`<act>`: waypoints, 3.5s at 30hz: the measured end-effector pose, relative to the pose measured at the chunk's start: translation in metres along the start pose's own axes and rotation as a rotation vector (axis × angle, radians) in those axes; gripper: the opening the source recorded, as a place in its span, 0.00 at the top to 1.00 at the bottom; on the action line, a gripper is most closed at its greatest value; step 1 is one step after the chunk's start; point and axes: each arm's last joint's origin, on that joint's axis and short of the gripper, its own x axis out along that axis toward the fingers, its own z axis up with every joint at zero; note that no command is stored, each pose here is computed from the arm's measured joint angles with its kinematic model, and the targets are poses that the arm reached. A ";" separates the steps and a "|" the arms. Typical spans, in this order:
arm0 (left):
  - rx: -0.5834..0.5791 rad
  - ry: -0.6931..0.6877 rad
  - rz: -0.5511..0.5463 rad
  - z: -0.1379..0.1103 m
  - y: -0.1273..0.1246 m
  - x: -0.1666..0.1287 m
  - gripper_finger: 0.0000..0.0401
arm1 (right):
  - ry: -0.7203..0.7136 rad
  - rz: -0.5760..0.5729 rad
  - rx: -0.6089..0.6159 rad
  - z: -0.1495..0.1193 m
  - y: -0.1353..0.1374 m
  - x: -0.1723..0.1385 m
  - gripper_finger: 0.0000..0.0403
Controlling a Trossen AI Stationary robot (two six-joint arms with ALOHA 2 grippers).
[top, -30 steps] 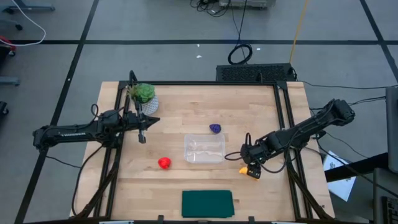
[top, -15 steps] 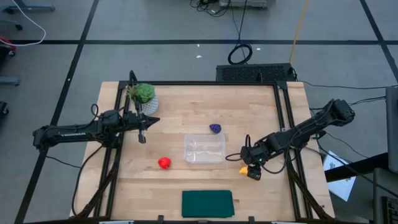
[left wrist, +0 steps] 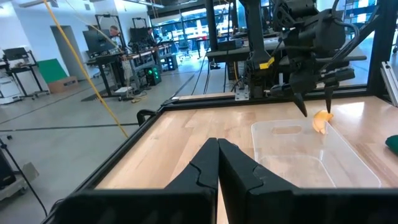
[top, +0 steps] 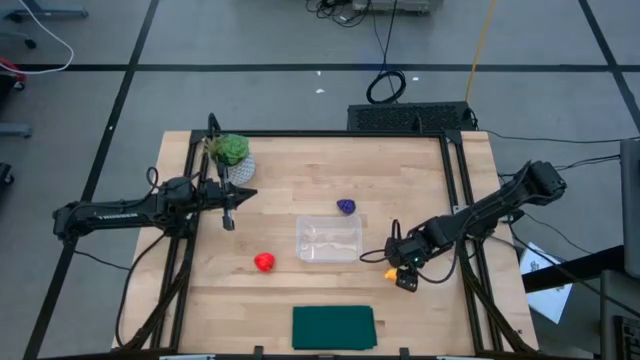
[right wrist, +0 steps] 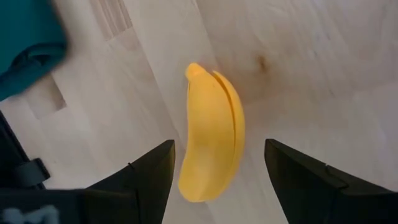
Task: Pick and placing Produce into tupperware
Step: Put the banana into the transparent bin
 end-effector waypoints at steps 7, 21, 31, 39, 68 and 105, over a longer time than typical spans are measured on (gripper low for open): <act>0.000 0.000 0.000 0.000 0.000 0.000 0.99 | 0.021 -0.021 0.011 0.002 0.000 0.009 0.40; 0.001 0.014 -0.002 -0.001 0.000 0.000 0.99 | 0.066 -0.056 -0.001 0.004 -0.002 0.022 0.40; 0.006 0.013 -0.002 -0.001 0.000 0.000 0.99 | 0.065 -0.056 -0.025 0.004 -0.002 0.022 0.52; 0.005 0.014 -0.003 -0.001 0.000 0.000 0.99 | 0.064 -0.053 -0.031 0.004 -0.002 0.021 0.68; 0.003 0.016 0.011 -0.001 0.000 0.000 0.99 | -0.037 0.087 -0.046 0.014 -0.003 -0.023 0.66; 0.004 0.019 0.014 -0.002 0.000 0.000 0.99 | -0.173 -0.071 -0.205 0.043 0.013 -0.100 0.66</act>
